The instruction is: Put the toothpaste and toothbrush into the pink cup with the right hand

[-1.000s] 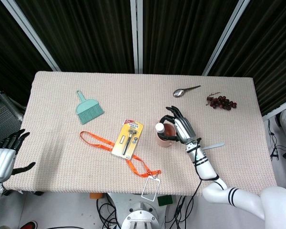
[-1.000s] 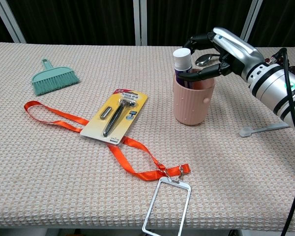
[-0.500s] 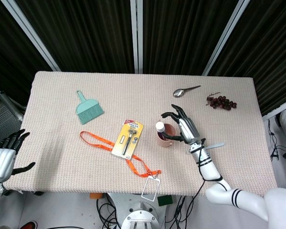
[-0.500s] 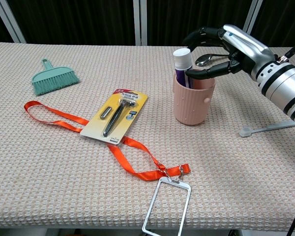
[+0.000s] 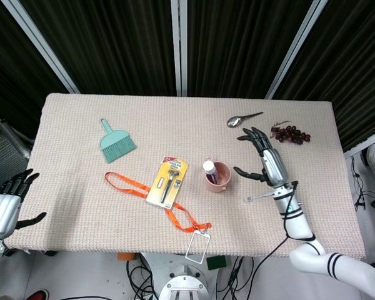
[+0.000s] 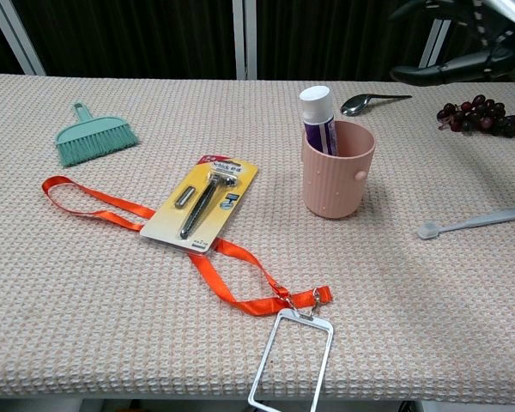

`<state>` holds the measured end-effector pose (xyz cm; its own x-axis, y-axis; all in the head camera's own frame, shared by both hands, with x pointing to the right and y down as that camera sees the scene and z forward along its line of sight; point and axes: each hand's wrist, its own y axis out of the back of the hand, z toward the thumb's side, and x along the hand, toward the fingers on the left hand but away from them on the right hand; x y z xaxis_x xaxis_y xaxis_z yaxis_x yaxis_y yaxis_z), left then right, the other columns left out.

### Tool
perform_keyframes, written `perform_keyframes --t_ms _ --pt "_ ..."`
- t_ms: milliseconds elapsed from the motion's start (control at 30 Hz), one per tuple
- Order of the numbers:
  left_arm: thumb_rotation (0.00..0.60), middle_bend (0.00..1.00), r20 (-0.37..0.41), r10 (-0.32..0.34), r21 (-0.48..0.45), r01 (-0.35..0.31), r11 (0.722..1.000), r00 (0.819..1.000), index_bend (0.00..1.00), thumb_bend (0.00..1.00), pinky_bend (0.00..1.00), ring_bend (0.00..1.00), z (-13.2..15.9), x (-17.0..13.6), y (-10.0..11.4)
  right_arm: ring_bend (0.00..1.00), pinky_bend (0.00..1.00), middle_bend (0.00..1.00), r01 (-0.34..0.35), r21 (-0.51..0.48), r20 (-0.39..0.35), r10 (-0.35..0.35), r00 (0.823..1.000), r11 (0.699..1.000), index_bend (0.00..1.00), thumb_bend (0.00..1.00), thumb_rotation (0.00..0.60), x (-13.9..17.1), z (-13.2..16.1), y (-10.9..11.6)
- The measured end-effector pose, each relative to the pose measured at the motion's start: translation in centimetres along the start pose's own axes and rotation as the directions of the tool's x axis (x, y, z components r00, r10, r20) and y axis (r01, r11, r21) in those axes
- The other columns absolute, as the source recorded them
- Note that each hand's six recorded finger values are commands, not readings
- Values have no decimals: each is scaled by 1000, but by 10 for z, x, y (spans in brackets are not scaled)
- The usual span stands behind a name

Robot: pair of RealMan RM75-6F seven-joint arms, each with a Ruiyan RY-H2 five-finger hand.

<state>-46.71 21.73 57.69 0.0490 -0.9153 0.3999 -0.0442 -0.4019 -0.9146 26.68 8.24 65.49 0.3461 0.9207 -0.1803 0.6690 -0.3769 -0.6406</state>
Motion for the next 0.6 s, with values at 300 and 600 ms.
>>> perform_keyframes --t_ms 300,600 --pt "545 77 5 -4 -3 4 1000 1000 133 93 220 108 2 2 -3 0 0 286 -204 514 139 154 978 833 314 388 600 55 -45 45" --pt "544 77 20 -5 -1 5 1000 1000 133 93 220 108 8 4 -3 0 0 271 -418 639 290 301 908 645 432 422 600 99 -76 31"
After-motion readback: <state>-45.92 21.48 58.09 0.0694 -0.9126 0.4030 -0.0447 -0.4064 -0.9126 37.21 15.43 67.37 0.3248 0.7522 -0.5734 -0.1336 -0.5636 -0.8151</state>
